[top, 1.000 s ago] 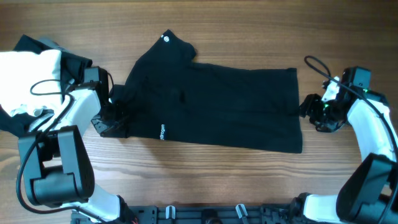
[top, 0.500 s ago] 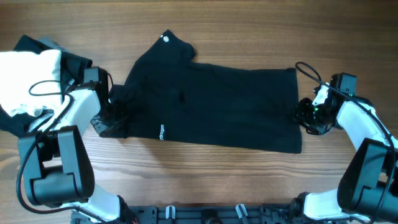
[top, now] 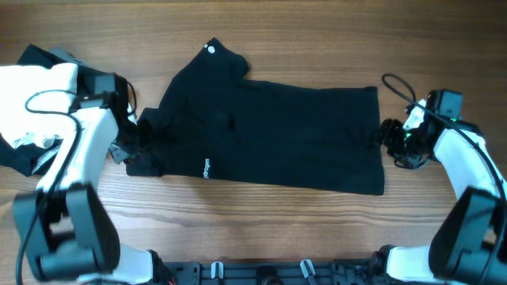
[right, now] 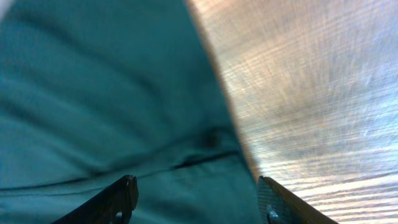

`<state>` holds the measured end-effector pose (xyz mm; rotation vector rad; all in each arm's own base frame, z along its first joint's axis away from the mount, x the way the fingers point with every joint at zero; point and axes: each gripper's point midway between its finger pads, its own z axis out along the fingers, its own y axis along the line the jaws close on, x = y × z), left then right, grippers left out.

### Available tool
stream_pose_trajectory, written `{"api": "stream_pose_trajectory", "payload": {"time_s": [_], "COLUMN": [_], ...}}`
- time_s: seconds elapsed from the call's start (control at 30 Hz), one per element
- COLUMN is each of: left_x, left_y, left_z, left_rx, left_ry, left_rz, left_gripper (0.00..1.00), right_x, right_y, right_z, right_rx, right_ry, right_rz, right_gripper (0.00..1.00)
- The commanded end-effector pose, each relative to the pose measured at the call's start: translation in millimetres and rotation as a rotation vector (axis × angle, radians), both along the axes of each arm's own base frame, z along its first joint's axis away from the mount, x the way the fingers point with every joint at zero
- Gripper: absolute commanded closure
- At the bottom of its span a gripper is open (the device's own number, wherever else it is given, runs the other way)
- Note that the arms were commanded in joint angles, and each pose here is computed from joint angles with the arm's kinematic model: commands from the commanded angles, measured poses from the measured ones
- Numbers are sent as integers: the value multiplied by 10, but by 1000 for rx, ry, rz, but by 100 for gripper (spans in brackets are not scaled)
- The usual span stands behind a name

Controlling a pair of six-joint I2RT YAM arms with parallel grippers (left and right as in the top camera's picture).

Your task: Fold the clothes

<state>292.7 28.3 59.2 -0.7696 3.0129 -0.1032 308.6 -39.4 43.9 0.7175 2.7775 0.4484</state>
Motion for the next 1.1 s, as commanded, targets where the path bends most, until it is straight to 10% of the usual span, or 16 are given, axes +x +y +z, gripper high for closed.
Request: {"api": "stream_pose_trajectory", "payload": {"time_s": [0.0, 0.4, 0.77, 1.07], "left_x": [302, 1588, 2707, 2931], "left_y": [-240, -853, -1239, -1366], "left_z": [660, 1695, 563, -219], "left_rx": [-91, -56, -66, -74], "left_ry": [-246, -748, -859, -859], "left_rz": [-146, -361, -421, -437], "left_gripper": [48, 34, 23, 24], "right_x": [264, 927, 981, 859], "right_y": [16, -36, 49, 71], "right_z": [682, 1962, 1421, 1328], "right_rx": [-23, -28, 82, 84], "right_ry": [-203, -581, -429, -368], "right_rz": [70, 56, 74, 85], "right_gripper": [34, 33, 30, 29]}}
